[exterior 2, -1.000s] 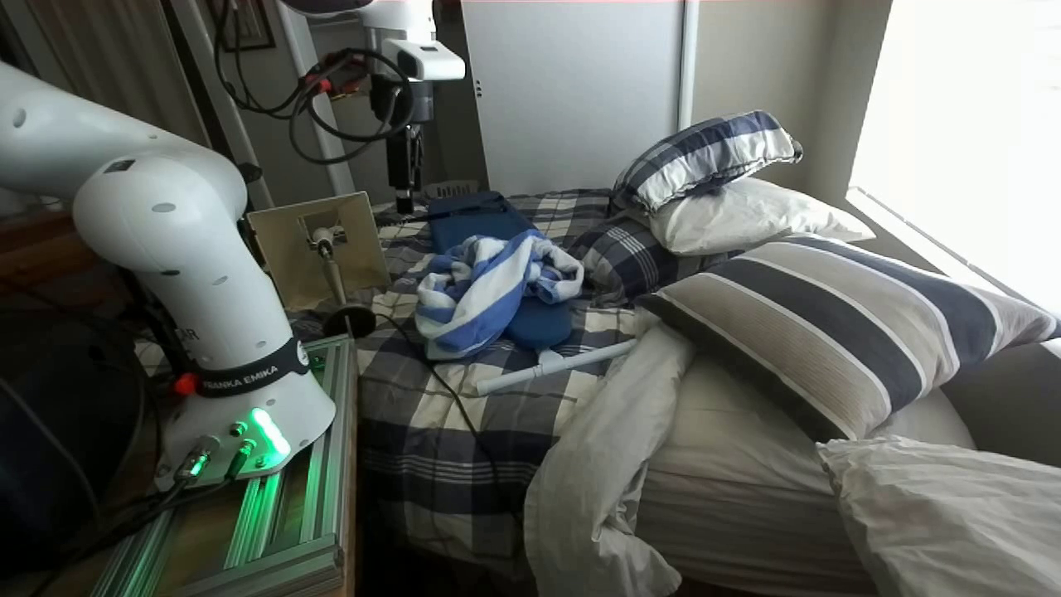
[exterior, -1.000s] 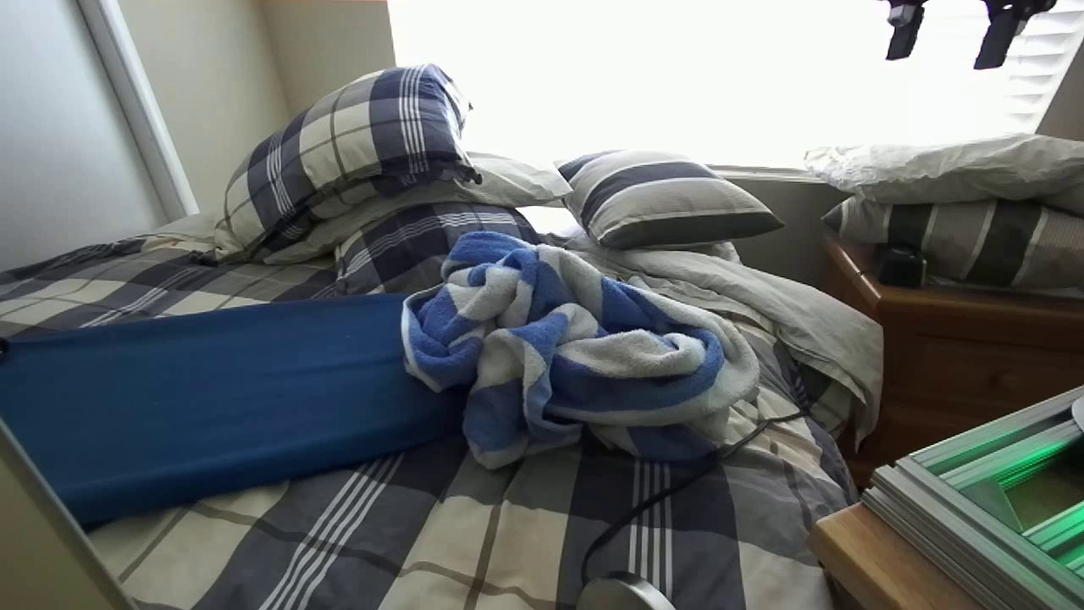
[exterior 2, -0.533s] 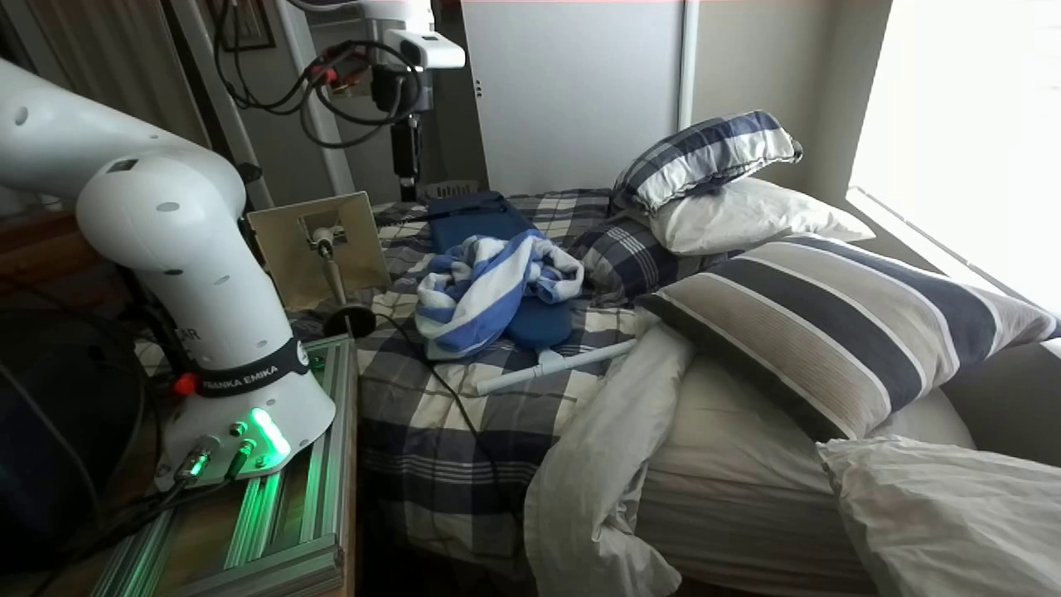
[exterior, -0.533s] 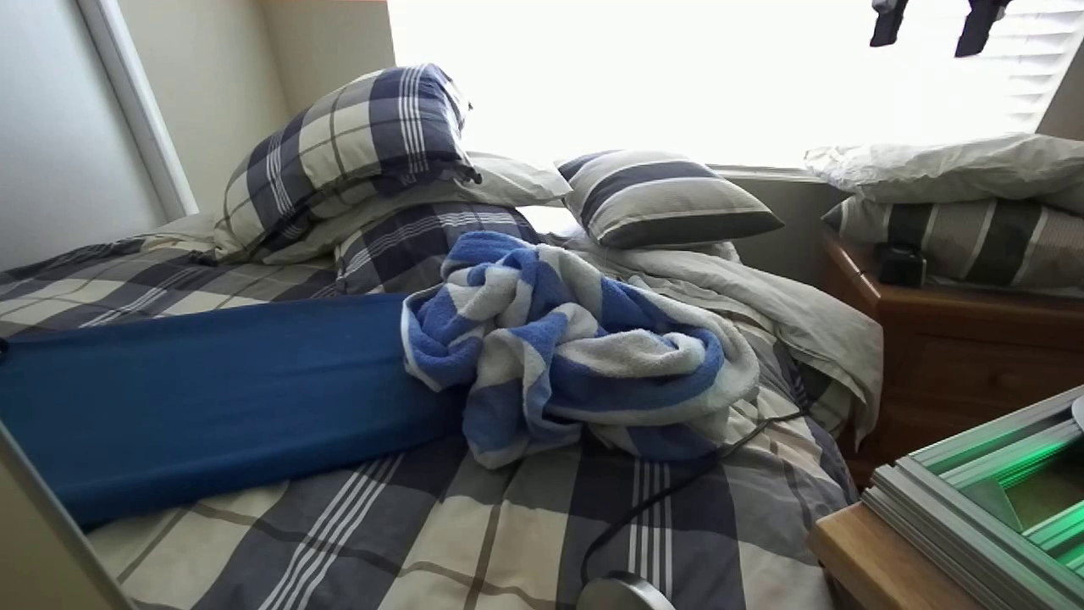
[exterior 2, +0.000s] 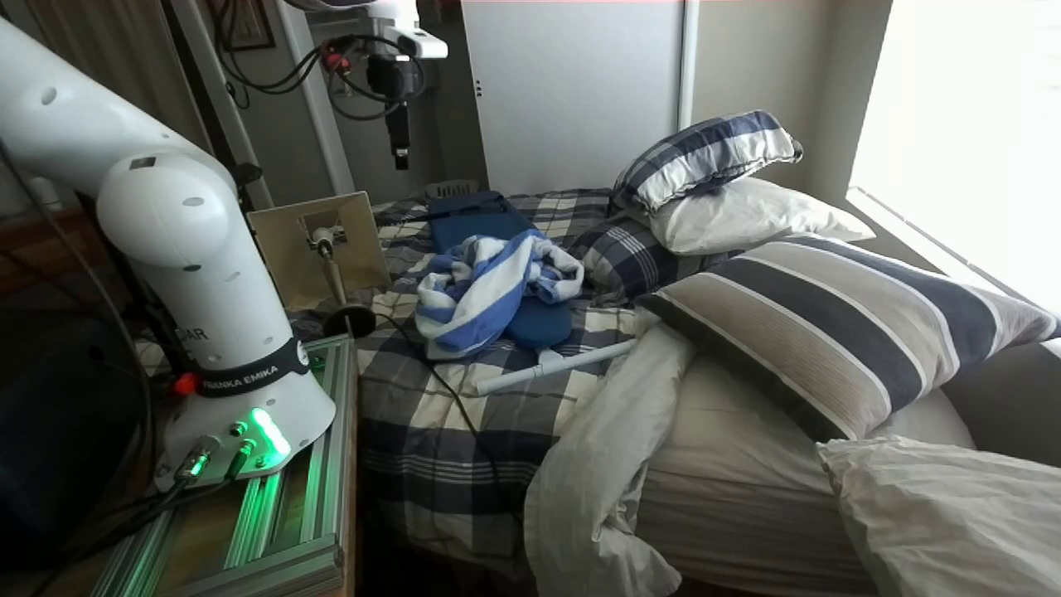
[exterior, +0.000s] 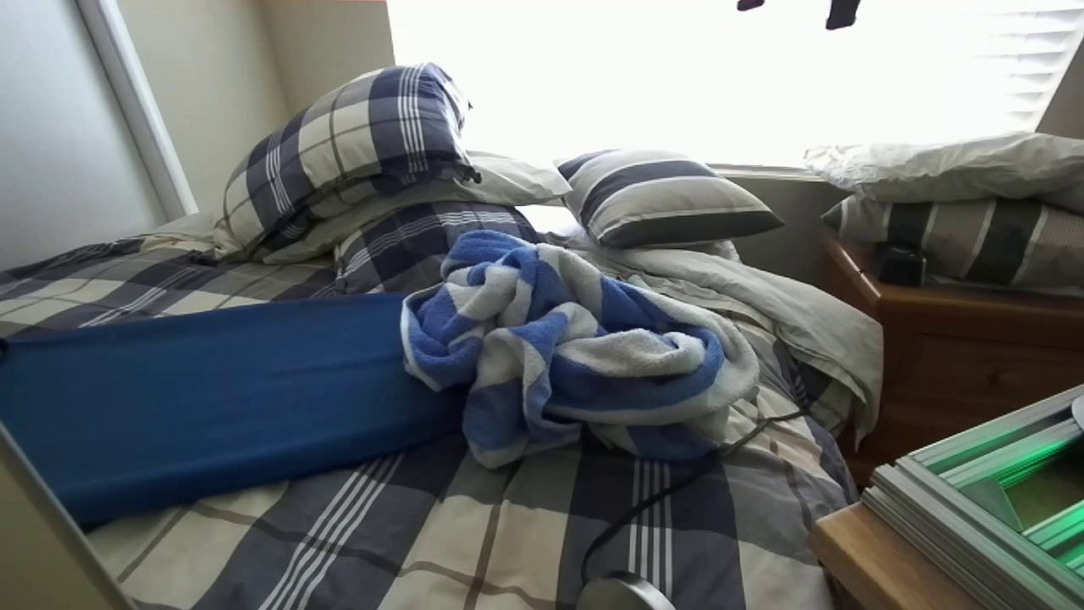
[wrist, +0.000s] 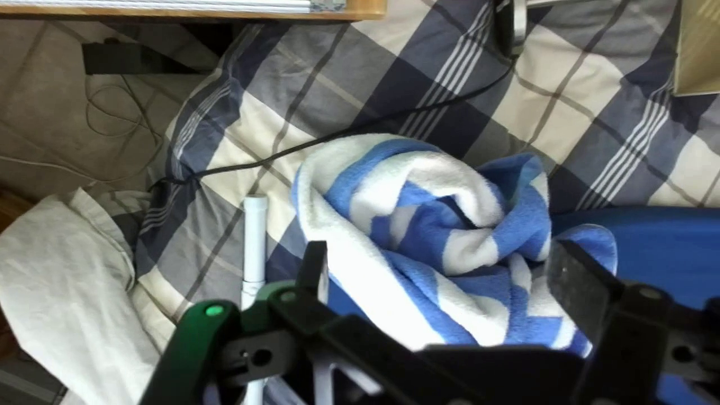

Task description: Lay the towel on the ironing board

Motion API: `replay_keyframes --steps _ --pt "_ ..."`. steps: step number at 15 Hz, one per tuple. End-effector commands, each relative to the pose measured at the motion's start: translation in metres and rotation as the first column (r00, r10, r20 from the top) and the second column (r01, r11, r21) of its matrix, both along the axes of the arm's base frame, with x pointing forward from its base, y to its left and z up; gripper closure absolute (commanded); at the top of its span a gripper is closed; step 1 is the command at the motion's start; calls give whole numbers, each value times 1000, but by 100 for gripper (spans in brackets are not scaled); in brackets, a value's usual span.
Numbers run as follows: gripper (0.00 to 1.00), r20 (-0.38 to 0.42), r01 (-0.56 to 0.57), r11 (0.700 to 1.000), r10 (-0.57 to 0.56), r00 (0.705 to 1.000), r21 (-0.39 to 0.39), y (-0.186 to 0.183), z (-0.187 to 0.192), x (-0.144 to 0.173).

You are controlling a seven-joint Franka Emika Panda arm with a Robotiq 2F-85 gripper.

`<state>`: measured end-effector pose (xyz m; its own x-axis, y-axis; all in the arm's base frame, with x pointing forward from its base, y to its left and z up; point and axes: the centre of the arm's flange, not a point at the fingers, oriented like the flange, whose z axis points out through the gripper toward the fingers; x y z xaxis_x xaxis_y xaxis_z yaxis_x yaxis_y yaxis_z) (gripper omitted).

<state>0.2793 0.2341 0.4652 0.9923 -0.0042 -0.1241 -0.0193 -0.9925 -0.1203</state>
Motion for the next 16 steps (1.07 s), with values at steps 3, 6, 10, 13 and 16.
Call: replay_keyframes --steps 3,6,10,13,16 --pt "0 49 -95 995 96 994 -31 112 -26 15" --pt "0 57 -146 988 148 987 -45 106 -30 -5" --pt "0 42 -150 988 152 987 -46 109 -36 -4" --pt "0 45 -145 988 147 988 -43 108 -34 -3" --pt "0 46 -146 988 148 988 -43 108 -34 -3"
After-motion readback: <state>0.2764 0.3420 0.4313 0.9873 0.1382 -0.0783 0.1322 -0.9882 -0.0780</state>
